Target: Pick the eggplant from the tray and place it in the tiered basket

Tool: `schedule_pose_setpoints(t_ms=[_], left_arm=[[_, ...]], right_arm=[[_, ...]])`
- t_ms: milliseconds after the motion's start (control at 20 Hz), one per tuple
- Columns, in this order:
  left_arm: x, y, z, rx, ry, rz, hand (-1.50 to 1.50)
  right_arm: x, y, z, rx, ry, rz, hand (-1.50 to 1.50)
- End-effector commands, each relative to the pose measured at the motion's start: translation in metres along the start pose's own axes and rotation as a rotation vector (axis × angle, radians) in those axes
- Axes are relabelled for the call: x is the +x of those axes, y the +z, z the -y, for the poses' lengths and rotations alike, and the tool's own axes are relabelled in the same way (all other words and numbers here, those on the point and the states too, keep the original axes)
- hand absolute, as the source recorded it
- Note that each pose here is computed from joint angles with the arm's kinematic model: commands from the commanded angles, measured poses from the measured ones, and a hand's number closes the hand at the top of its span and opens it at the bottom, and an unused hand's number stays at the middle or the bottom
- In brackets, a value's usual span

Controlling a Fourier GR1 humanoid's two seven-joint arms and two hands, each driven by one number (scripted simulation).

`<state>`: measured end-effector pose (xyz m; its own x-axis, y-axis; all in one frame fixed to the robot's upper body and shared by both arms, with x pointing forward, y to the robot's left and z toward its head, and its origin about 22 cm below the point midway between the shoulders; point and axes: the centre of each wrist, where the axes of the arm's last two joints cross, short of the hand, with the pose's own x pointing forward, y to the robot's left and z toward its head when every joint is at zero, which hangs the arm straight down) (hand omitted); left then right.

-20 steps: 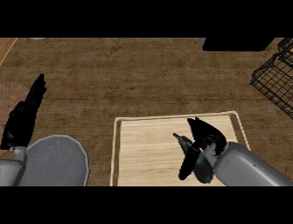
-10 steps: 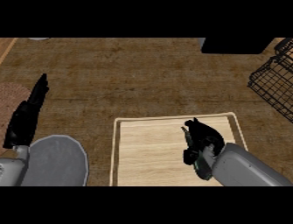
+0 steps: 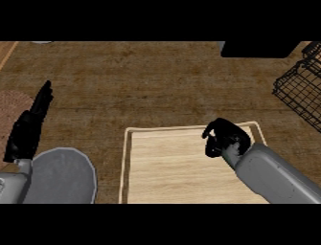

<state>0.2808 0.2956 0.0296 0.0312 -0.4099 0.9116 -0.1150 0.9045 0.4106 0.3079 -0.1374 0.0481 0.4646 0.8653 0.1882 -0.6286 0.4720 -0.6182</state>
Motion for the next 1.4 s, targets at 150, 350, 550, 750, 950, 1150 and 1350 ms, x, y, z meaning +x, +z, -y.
schedule_pose_setpoints(t_ms=[150, 350, 550, 750, 950, 1150, 1350], left_arm=[[0.016, -0.009, 0.011, -0.036, 0.013, 0.051, 0.0], [0.018, -0.011, 0.013, -0.052, 0.003, 0.054, 0.0], [0.02, -0.011, 0.012, -0.051, 0.002, 0.055, 0.0], [0.022, -0.013, 0.01, -0.055, 0.009, 0.054, 0.0], [0.014, -0.012, 0.012, -0.047, -0.003, 0.04, 0.0], [0.015, -0.01, 0.002, -0.043, 0.009, 0.027, 0.0], [0.005, -0.004, 0.008, -0.014, -0.016, 0.022, 0.0]], right_arm=[[0.006, -0.024, 0.106, -0.413, -0.373, -0.224, 1.5], [0.017, -0.021, 0.141, -0.636, -0.519, -0.213, 1.5], [0.023, -0.003, 0.185, -0.922, -0.644, -0.176, 1.5], [0.034, 0.006, 0.208, -1.183, -0.615, -0.17, 1.5], [0.059, 0.02, 0.224, -1.332, -0.61, -0.184, 1.5], [0.055, 0.046, 0.267, -1.422, -0.525, -0.319, 1.5], [0.058, 0.051, 0.277, -1.369, -0.446, -0.399, 1.5]])
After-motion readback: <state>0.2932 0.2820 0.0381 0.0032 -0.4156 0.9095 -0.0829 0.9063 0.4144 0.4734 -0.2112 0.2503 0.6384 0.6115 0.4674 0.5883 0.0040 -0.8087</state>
